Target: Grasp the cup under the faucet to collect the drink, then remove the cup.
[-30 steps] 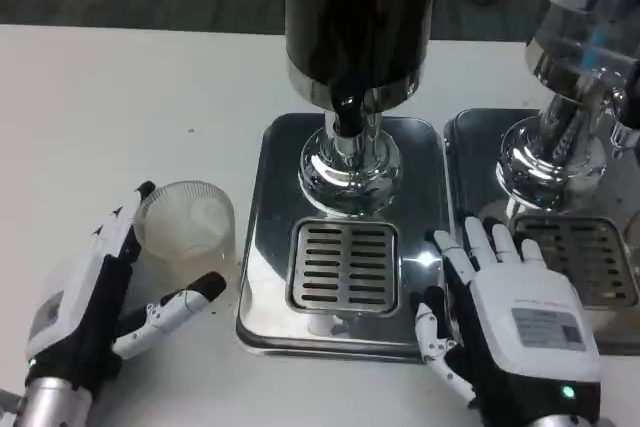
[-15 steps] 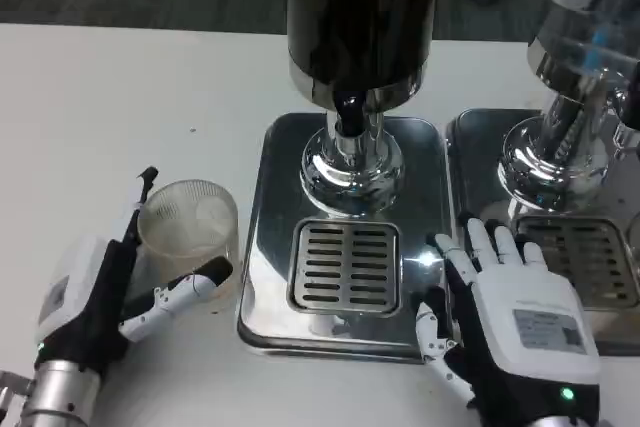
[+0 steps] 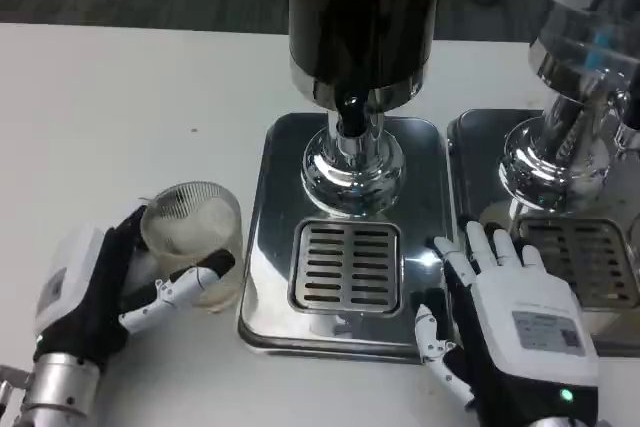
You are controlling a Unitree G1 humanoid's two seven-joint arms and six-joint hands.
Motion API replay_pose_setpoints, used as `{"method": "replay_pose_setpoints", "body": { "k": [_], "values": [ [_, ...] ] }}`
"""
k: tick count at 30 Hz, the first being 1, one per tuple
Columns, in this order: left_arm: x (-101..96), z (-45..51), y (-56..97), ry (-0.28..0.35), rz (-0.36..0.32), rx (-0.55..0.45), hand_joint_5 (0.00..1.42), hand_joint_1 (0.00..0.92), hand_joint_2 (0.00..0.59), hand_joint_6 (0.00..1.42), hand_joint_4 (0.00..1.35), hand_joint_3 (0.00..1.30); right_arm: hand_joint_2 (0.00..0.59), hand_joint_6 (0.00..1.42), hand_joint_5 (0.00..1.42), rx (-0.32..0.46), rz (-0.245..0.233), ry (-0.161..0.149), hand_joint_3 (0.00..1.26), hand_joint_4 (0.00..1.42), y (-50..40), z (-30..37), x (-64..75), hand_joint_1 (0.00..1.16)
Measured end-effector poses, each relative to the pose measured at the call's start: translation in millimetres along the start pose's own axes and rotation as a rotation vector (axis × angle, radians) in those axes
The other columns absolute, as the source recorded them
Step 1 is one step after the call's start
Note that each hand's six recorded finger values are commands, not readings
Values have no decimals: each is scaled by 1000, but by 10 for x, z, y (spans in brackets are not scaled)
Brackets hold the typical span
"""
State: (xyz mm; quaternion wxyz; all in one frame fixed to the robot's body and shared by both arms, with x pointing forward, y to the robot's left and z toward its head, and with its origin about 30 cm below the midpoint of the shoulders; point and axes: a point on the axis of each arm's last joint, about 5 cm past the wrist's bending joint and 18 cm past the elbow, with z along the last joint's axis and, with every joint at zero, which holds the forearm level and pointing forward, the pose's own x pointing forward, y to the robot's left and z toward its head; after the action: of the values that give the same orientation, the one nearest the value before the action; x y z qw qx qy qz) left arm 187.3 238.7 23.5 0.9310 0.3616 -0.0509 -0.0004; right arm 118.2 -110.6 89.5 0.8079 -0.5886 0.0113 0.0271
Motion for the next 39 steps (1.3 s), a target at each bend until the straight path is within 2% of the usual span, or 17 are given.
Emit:
{"method": "replay_pose_setpoints", "body": {
  "k": [8,18,22,26,36,39],
  "values": [
    [-11,6,-11,-15,28,-8,840,333,117,797,645,594,586,0,0,4,0,2,173,0,0,4,2,48],
    [-18,5,-15,-23,50,-9,846,339,107,813,653,608,586,0,0,8,0,6,174,0,-1,2,7,48],
    [-24,5,-24,-35,58,10,863,308,95,827,662,615,586,0,0,10,0,6,174,0,0,4,9,48],
    [-28,5,-24,-40,91,14,871,304,95,830,668,615,586,0,0,10,-1,6,174,0,0,7,13,48],
    [-25,12,1,-81,101,22,875,302,94,847,687,626,586,0,0,11,-4,6,174,0,-3,9,22,48],
    [5,30,21,-116,103,48,885,302,93,849,689,629,586,1,0,14,-4,9,174,0,0,12,24,48]
  ]
}}
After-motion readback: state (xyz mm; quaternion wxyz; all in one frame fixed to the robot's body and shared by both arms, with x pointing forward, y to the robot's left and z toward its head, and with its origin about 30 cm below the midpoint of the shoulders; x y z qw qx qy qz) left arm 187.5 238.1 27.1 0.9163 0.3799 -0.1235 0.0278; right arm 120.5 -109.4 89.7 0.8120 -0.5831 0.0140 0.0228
